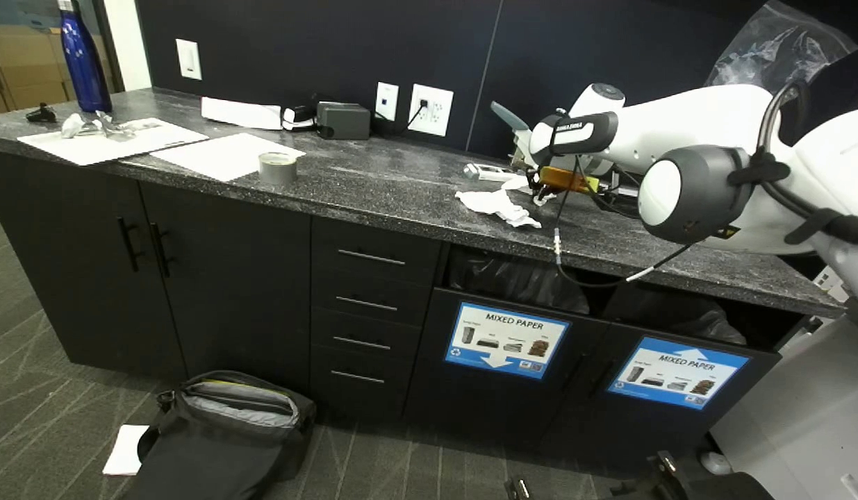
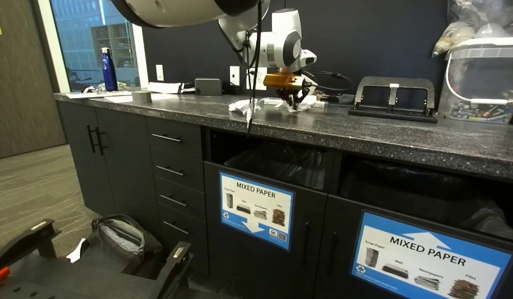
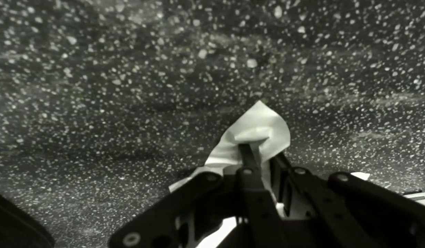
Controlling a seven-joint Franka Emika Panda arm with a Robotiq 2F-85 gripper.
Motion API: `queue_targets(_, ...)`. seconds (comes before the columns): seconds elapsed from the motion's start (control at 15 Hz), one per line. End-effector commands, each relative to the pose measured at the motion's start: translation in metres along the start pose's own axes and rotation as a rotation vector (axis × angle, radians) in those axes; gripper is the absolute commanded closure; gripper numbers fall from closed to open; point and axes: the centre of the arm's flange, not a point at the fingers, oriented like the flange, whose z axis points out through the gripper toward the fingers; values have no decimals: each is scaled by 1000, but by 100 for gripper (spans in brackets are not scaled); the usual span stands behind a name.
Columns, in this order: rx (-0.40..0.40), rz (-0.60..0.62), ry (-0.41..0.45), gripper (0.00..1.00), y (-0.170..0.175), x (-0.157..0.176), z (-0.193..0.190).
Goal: The papers on the counter and put them in the recycle bin
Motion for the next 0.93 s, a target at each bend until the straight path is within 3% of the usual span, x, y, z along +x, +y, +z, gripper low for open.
queue_targets(0.0,20,-29,-11,92,-1,57,49)
queue_targets(0.27,-52,-72,-122,89,8,44,36)
queue_targets(0.87,-391,-180,-303,90,28,-37,-42)
